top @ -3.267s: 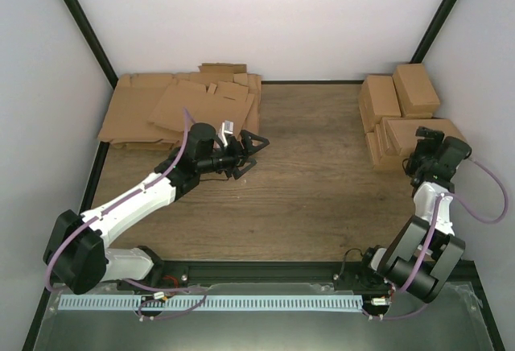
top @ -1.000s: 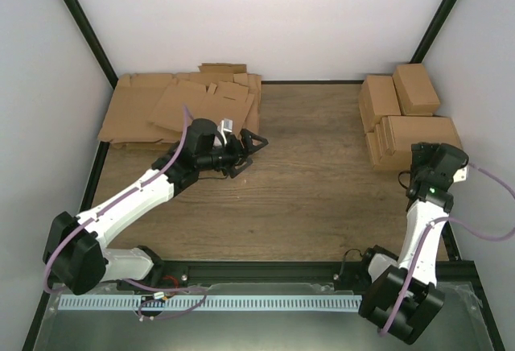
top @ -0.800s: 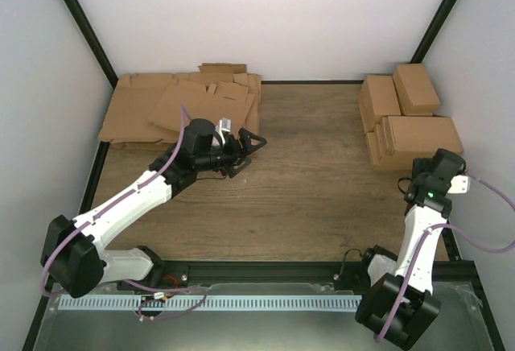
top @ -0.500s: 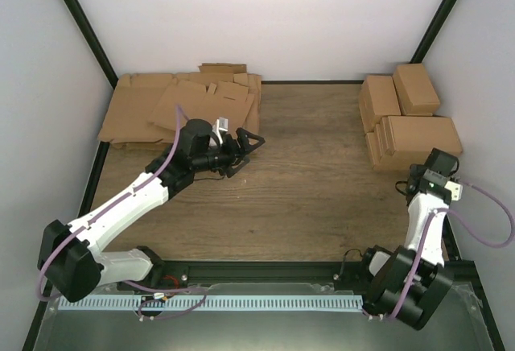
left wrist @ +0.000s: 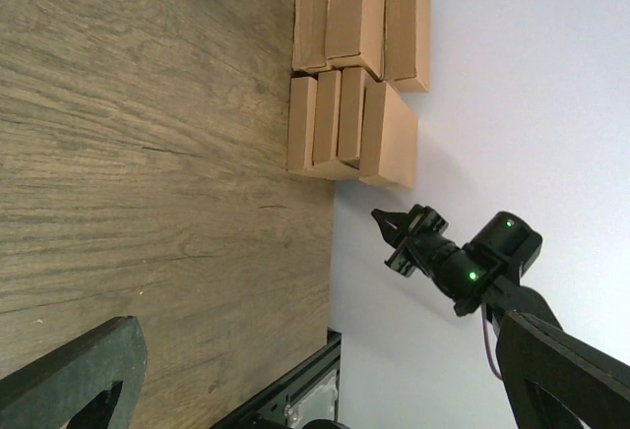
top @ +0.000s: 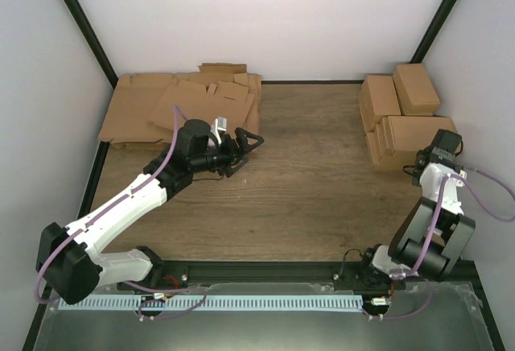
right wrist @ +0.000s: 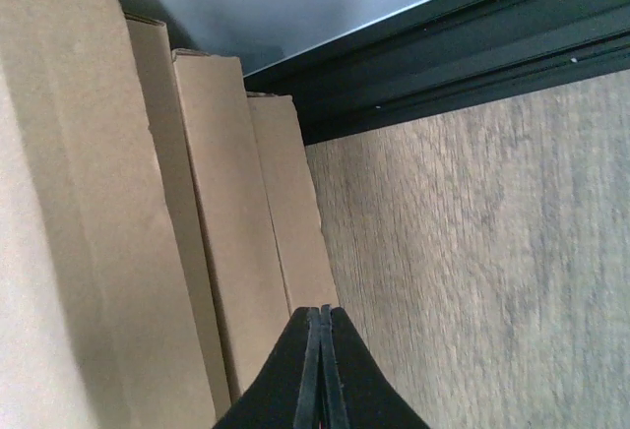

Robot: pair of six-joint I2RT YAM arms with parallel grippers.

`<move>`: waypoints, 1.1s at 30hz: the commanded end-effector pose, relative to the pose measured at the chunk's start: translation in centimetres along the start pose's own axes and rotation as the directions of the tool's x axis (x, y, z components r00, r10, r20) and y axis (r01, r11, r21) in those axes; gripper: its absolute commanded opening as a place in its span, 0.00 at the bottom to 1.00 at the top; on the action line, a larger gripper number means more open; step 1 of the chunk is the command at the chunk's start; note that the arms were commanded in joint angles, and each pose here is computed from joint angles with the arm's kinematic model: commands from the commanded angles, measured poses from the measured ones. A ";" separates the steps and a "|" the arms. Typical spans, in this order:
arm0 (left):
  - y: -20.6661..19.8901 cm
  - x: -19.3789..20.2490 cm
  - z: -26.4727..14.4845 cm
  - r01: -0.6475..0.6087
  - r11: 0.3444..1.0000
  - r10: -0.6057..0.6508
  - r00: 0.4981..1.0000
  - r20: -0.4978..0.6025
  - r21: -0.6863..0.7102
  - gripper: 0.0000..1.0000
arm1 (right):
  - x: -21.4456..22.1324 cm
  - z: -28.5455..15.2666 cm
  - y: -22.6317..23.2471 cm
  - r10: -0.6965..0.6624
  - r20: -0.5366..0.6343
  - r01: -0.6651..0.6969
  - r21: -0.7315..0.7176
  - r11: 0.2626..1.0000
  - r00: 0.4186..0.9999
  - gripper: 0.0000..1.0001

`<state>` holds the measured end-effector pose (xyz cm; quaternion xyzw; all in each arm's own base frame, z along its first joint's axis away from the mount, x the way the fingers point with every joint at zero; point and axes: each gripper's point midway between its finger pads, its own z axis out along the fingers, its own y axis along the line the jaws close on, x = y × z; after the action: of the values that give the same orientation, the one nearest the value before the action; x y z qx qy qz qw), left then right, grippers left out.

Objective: Fold the paper box

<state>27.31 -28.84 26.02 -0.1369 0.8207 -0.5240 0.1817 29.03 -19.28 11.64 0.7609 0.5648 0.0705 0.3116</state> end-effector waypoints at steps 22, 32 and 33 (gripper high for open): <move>0.2 0.1 0.5 -0.016 1.000 0.016 1.000 -0.015 0.002 1.00 | -1.8 1.3 2.7 0.009 0.071 -0.010 0.018 1.000 0.997 0.69; 0.3 0.2 0.0 -0.023 1.000 0.023 1.000 -0.010 -0.003 1.00 | -1.8 0.7 2.8 -0.006 0.077 0.007 -0.015 1.000 0.997 0.53; 0.3 0.3 0.0 -0.025 1.000 0.025 1.000 -0.010 -0.002 1.00 | -1.7 0.8 2.9 -0.008 0.071 0.009 -0.013 1.000 0.997 0.43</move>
<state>27.42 -29.07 25.59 -0.1335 0.8235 -0.5219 0.1781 30.79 -21.17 11.64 0.7640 0.5596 0.0498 0.3172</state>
